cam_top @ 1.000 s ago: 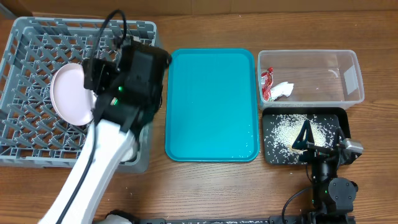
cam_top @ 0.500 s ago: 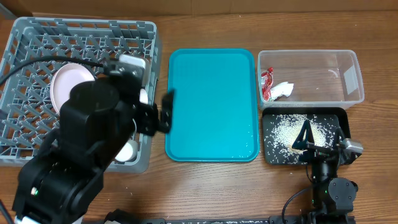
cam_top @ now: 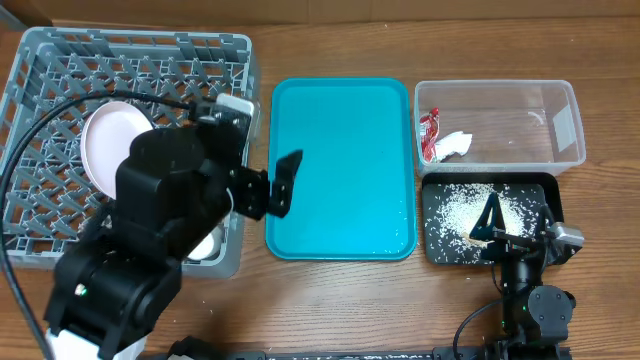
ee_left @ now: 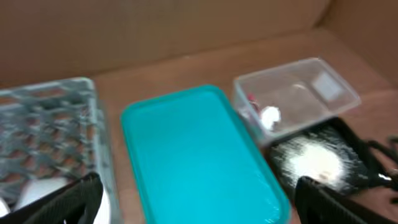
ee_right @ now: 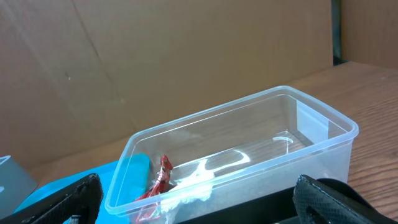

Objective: Sort waste into correct bins and load items into the dishwasher

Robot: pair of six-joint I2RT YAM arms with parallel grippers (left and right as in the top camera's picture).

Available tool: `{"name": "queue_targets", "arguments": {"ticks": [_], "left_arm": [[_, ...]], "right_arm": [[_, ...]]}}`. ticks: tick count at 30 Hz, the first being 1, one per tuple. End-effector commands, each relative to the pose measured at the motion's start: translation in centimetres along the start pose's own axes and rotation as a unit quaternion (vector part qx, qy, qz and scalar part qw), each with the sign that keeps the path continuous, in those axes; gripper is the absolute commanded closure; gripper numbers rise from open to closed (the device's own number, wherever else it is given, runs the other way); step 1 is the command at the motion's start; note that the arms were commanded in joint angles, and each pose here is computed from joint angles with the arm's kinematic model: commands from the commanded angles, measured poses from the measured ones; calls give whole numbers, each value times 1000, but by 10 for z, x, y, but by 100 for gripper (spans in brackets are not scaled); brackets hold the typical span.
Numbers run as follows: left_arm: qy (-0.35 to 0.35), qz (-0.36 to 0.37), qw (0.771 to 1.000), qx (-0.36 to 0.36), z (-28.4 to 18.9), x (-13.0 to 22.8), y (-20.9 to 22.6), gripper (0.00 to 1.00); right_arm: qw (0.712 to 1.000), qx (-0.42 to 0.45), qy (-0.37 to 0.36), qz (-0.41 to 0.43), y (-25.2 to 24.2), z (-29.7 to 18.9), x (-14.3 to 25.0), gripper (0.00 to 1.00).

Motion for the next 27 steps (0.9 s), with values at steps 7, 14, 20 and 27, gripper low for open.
{"name": "queue_targets", "arguments": {"ticks": [7, 14, 20, 27], "left_arm": [[-185, 60, 980, -49, -21, 69, 37, 0], [-260, 62, 960, -88, -28, 138, 48, 0], [-293, 61, 949, -103, -6, 185, 59, 0], [-297, 63, 947, -105, 23, 210, 68, 0]], "right_arm": [[1000, 0, -2, -3, 0, 0, 2, 0], [1000, 0, -2, -3, 0, 0, 2, 0], [1000, 0, -2, -3, 0, 0, 2, 0], [1000, 0, -2, -3, 0, 0, 2, 0]]}}
Point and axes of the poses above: each gripper's point midway between its finger pads, its own z axis out along the fingers, its own y axis along the line the jaws close on, x = y × z, the point moved 9 cm from there along -z, back along the fingers
